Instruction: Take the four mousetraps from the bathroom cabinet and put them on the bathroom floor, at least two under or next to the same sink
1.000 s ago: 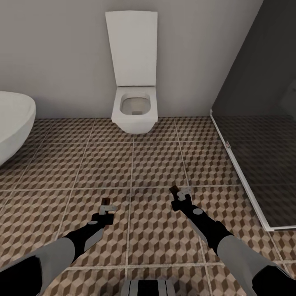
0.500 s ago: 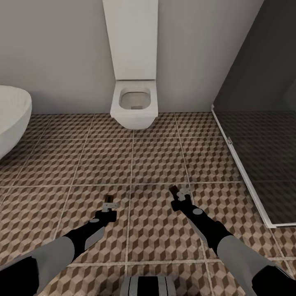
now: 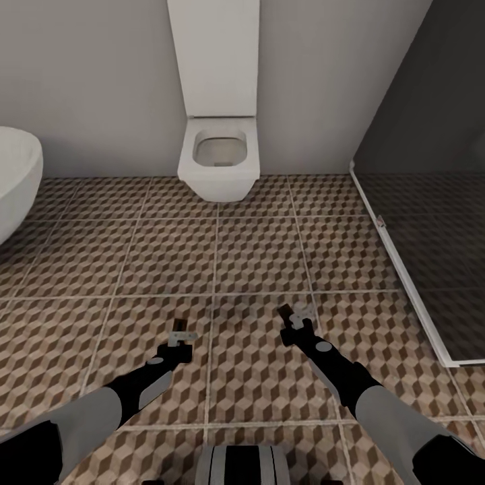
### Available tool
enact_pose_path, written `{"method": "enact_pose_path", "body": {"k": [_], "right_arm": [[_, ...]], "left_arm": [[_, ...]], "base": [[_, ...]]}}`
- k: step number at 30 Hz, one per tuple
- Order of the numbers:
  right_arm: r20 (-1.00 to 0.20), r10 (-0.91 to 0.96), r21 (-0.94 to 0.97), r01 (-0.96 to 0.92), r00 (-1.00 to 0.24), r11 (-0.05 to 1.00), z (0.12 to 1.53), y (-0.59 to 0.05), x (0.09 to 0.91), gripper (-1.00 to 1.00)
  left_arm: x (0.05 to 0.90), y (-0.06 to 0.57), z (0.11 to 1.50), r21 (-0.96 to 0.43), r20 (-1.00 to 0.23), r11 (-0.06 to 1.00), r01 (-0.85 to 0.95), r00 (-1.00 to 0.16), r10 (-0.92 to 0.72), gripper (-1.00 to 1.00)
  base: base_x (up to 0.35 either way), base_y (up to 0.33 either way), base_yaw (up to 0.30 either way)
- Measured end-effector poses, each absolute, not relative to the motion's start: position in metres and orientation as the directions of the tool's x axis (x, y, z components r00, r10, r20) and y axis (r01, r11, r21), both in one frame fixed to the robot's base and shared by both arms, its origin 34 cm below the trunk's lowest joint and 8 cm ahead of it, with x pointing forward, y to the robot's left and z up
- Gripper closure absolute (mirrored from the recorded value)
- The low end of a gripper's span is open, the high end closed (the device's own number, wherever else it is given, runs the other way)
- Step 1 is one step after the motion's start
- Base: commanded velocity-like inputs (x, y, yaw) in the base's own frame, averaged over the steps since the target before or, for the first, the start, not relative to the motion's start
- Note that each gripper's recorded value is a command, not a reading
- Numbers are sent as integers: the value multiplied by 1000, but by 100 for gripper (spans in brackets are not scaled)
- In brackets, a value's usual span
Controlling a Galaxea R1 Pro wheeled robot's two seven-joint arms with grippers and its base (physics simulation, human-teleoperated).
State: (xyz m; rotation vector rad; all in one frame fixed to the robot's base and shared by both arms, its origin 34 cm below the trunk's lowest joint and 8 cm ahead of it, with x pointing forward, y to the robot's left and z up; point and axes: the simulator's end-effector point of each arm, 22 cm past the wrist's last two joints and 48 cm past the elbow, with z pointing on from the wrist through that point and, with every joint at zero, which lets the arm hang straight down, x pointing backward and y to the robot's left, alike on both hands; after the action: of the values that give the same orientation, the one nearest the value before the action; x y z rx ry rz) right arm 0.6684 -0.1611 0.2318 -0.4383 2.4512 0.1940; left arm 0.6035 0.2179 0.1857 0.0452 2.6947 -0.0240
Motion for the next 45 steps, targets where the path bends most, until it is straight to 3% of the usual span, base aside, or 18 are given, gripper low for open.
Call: {"method": "enact_pose_path", "body": {"k": [15, 25, 29, 32, 38, 45], "right_arm": [[-604, -262, 38, -356, -753, 934, 189, -161, 654, 100], [-650, -253, 35, -361, -716, 932, 199, -154, 666, 100], [-651, -255, 33, -363, -715, 931, 200, -154, 668, 100], [-650, -257, 34, -365, -715, 930, 203, -151, 671, 100], [-628, -270, 45, -381, -730, 924, 220, -137, 687, 100], [-648, -272, 42, -390, -712, 920, 241, -125, 718, 100]], "left_arm": [[597, 208, 151, -27, -436, 999, 38, -900, 22, 100], [651, 171, 206, -165, -557, 983, 84, -830, -22, 100], [679, 180, 221, -198, -520, 980, -3, -848, -107, 100], [694, 193, 226, -163, -473, 987, -17, -876, -93, 100], [760, 196, 265, -23, -552, 999, 44, -834, 24, 100], [773, 203, 267, 74, -506, 994, 75, -857, 102, 100]], "base": [[0, 0, 0], [0, 0, 0], [0, 0, 0], [0, 0, 0], [0, 0, 0], [0, 0, 0]]}}
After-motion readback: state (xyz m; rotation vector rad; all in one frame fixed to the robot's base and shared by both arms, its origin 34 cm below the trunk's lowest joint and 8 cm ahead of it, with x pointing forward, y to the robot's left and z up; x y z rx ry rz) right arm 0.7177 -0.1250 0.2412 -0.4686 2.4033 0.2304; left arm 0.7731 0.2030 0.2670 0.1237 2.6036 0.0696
